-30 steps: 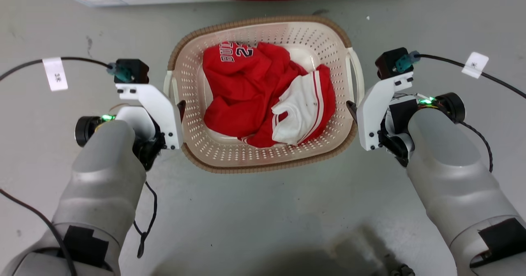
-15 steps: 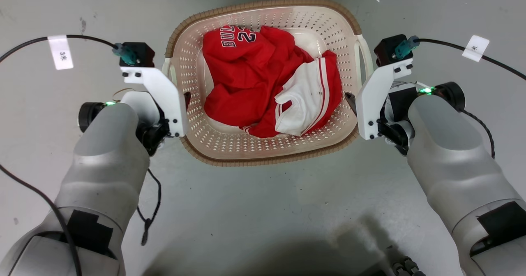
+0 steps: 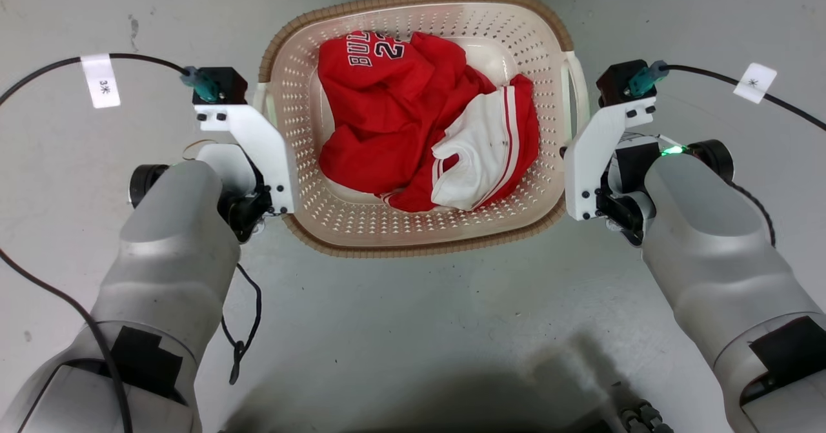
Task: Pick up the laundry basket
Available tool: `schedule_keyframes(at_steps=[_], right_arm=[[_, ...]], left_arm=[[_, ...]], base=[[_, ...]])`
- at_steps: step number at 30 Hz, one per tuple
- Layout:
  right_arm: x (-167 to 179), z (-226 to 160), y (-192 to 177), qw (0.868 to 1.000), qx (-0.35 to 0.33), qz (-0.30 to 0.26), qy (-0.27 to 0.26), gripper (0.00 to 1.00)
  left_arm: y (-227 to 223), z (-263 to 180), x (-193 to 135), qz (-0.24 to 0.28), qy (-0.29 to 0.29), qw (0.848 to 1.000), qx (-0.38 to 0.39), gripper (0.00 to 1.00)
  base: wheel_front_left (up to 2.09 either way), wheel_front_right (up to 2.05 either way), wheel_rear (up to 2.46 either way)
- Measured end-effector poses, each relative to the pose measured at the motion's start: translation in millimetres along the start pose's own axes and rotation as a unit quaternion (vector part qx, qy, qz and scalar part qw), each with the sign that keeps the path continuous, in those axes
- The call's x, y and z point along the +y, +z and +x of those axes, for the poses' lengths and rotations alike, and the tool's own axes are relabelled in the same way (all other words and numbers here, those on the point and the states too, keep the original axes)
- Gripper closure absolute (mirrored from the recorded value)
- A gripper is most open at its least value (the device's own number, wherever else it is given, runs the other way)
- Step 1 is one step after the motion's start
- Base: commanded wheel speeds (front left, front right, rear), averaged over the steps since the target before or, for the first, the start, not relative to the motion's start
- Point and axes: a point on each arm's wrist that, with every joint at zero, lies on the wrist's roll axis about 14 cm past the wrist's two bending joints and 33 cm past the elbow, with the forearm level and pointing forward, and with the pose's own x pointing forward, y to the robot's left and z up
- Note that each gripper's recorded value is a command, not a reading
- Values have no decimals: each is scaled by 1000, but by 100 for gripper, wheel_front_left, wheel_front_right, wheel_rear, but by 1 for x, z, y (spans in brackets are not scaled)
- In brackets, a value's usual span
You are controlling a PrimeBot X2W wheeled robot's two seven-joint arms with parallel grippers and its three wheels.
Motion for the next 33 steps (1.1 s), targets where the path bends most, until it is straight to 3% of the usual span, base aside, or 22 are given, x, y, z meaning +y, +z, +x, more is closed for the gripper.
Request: schedule_keyframes(at_steps=[15,16,33], right_arm=[[8,-19,-3,1000,16,0,7,100],[14,-40,-10,999,41,-2,9,100],[45,-136,-30,997,72,6,26,100]], left_arm=[[-8,-20,-9,-1,-7,1000,30,100],[-16,-42,-15,-8,-10,999,50,100],[-32,-144,-37,-14,-18,998,61,100]], base=[[0,0,0],[0,0,0],[0,0,0]])
